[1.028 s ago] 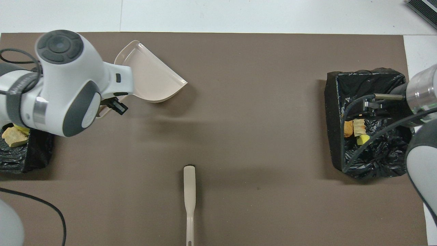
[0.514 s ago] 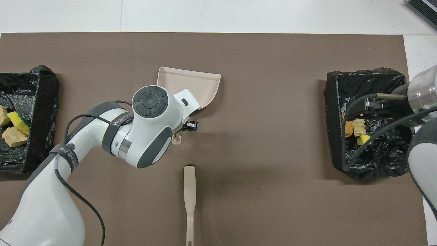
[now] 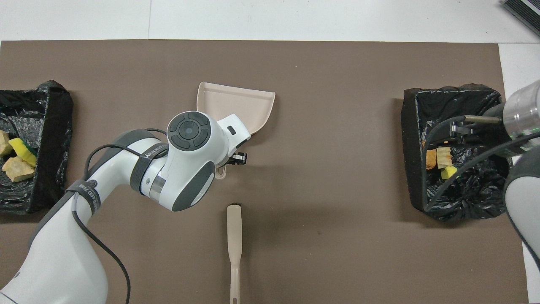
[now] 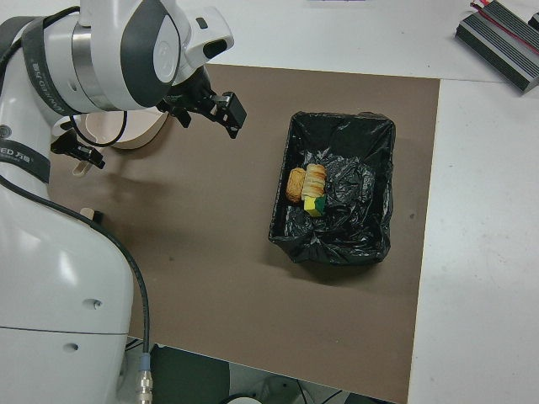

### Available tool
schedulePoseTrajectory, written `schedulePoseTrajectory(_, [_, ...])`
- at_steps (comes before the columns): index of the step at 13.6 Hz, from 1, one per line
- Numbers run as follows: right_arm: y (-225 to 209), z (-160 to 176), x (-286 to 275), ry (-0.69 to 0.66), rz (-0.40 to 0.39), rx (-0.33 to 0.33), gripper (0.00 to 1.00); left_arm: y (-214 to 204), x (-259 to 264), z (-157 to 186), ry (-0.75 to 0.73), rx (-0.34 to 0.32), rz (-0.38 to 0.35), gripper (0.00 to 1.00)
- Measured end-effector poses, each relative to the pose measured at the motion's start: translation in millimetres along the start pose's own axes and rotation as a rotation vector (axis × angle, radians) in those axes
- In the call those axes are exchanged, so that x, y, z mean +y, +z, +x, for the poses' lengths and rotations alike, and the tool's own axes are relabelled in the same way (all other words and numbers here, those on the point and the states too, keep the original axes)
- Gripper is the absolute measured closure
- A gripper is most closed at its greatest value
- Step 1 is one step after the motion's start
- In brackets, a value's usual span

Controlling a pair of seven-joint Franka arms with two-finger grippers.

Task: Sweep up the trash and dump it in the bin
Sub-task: 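Set the dustpan down and release it with the left gripper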

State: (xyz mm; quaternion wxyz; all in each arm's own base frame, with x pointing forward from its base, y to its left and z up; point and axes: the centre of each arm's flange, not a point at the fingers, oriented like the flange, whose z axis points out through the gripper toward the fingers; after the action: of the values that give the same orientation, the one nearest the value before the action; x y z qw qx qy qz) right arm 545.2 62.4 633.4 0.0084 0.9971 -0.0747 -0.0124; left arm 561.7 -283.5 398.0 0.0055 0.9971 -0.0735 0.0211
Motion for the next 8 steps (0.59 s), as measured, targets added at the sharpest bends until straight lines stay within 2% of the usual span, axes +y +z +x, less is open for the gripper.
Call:
schedulePoseTrajectory(2, [0.0, 0.3, 1.0, 0.002, 0.000, 0.000, 0.00, -25.3, -45.9, 17.1, -0.069, 0.035, 0.020, 0.00])
schedulePoseTrajectory(5, [0.0, 0.2, 0.8, 0.002, 0.003, -0.001, 0.00, -59.2, -97.3, 25.4, -0.122, 0.027, 0.054, 0.00])
schedulePoseTrajectory(8, [0.0, 0.4, 1.4, 0.003, 0.004, -0.001, 0.00, -106.6, -169.2, 30.2, -0.092, -0.020, 0.002, 0.00])
